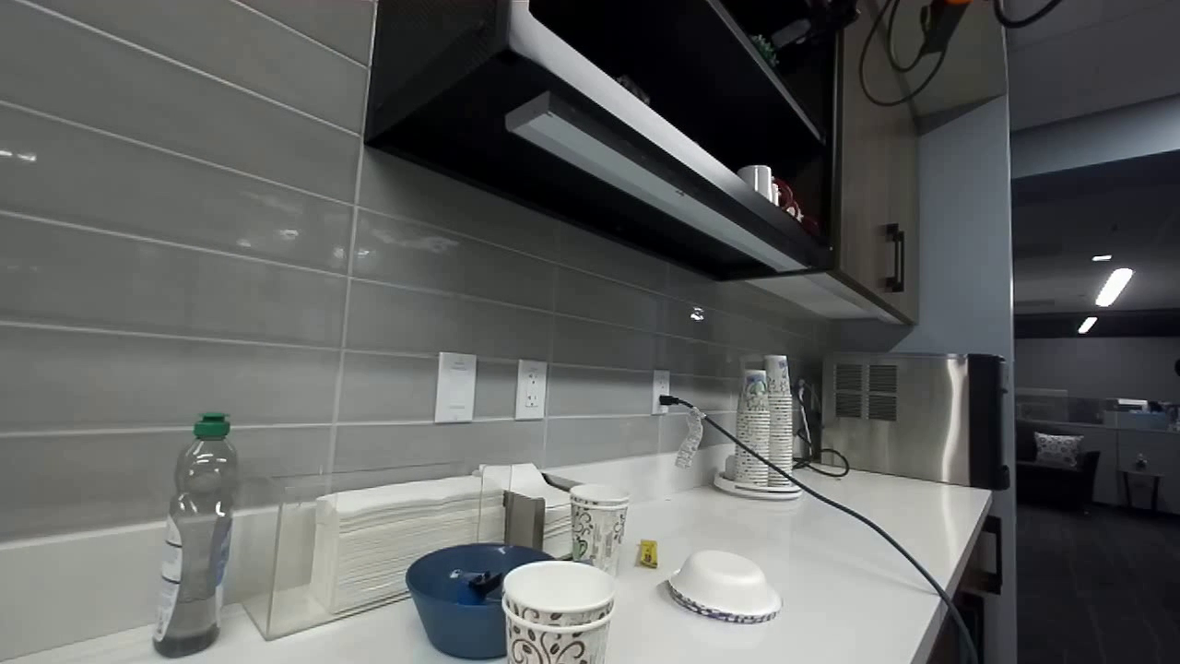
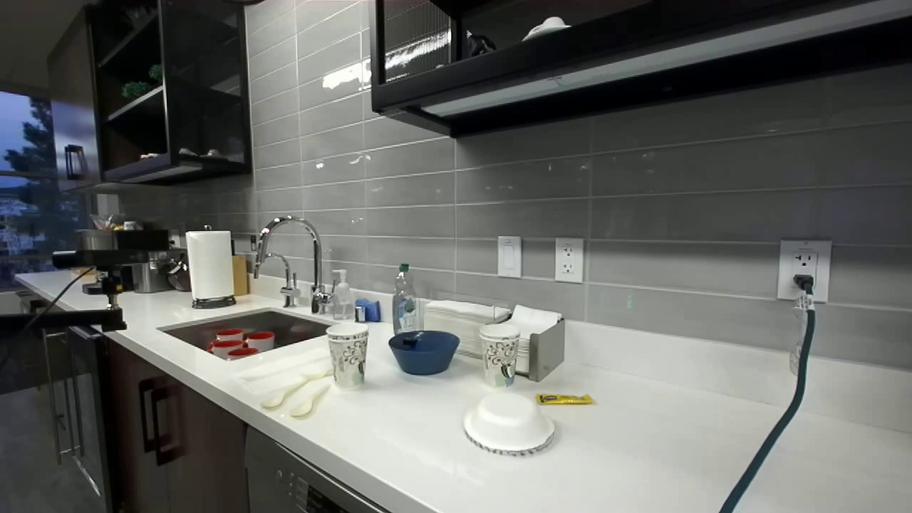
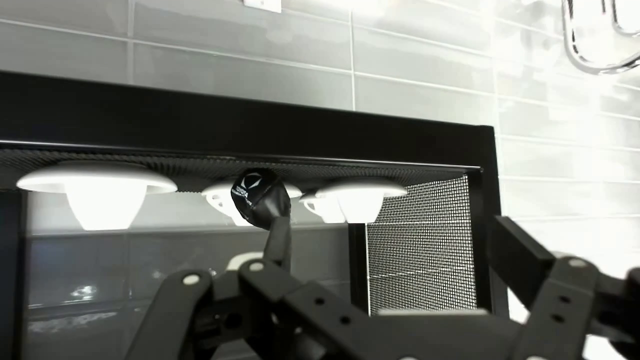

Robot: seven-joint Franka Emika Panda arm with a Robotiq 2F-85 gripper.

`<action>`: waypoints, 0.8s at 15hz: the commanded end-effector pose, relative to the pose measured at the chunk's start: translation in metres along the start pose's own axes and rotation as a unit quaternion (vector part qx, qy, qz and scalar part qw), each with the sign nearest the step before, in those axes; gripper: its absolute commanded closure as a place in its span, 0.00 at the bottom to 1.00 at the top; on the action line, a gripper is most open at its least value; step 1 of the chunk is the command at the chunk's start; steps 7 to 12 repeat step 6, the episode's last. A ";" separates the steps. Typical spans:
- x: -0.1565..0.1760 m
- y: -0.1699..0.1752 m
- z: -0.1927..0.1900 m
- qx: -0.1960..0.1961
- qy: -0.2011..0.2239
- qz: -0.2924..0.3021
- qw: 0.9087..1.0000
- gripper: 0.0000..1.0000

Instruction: Lift the black lid for the bottle from the blue bowl and put it in the cabinet on top

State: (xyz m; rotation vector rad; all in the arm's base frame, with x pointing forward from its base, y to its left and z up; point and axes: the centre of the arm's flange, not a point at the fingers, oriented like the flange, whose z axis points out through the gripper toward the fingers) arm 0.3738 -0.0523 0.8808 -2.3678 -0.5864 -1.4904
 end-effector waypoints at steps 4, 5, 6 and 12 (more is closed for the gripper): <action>-0.089 -0.065 -0.031 -0.042 0.039 0.014 0.998 0.00; -0.049 -0.036 -0.030 -0.031 0.025 0.008 0.999 0.00; -0.059 -0.045 -0.030 -0.034 0.029 0.009 0.999 0.00; -0.059 -0.045 -0.030 -0.034 0.029 0.009 0.999 0.00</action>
